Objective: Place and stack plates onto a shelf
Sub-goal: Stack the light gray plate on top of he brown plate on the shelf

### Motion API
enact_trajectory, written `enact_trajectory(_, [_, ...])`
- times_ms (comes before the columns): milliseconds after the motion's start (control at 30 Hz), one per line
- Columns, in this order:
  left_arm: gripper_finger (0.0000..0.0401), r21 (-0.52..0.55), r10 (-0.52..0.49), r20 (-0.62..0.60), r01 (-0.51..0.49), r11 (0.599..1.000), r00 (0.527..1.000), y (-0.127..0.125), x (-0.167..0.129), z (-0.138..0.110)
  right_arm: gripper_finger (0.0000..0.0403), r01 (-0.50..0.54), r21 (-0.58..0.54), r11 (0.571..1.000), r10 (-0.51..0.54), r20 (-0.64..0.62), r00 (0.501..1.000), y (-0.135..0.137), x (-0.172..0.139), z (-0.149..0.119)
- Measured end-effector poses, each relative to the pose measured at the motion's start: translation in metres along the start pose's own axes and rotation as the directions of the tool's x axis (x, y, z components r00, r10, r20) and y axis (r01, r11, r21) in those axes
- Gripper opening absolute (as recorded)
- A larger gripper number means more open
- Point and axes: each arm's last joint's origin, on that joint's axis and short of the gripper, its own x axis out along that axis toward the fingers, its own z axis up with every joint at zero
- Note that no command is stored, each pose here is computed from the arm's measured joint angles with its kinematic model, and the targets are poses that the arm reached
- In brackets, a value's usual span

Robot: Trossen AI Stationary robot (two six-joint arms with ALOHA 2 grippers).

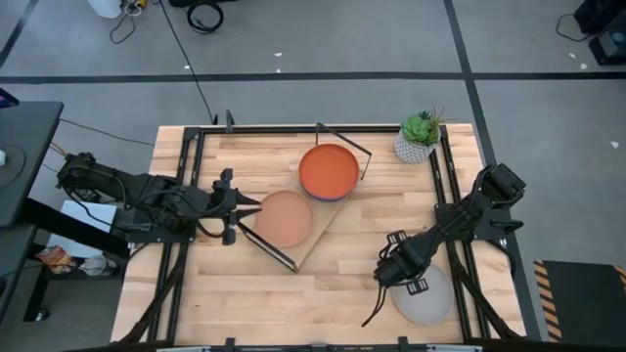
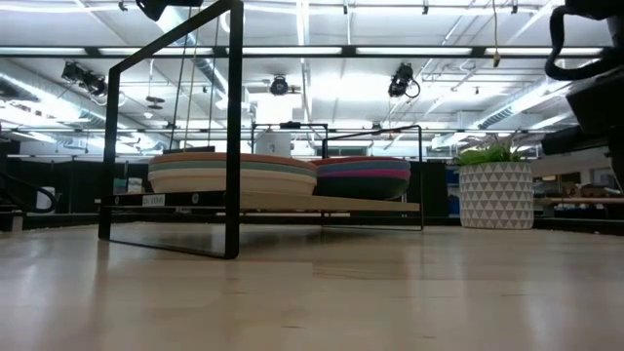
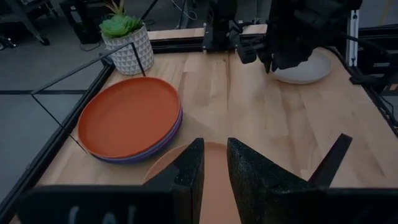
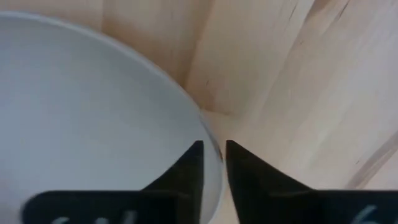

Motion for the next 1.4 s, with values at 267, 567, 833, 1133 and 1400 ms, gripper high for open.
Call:
enact_trajectory(267, [0.0078,0.084,-0.120,-0.003,0.120,0.989,0.993,-0.005,0.001,0.001,0.0012,-0.030,0.017,0.999,0.031,-0.031,0.999,-0.005,0.003,-0.002])
enact_trajectory(567, [0.0078,0.227,0.004,-0.003,-0.003,0.974,1.000,-0.021,0.035,0.000,0.0006,-0.103,0.023,0.994,0.101,0.078,0.992,-0.039,-0.032,0.000])
enact_trajectory(833, [0.0078,0.415,0.005,-0.038,0.011,0.910,0.999,-0.052,0.066,0.018,0.0005,-0.304,0.170,0.937,0.247,0.294,0.924,-0.091,-0.072,-0.014])
enact_trajectory(1133, [0.0137,0.724,0.074,-0.081,0.007,0.690,0.994,-0.105,0.113,0.011,0.0006,-0.517,0.349,0.782,0.346,0.447,0.825,-0.125,-0.093,-0.031])
enact_trajectory(1400, [0.0185,0.834,0.118,0.015,-0.078,0.547,0.993,-0.141,0.158,0.010,0.0007,-0.567,0.420,0.709,0.331,0.511,0.793,-0.135,-0.095,-0.025])
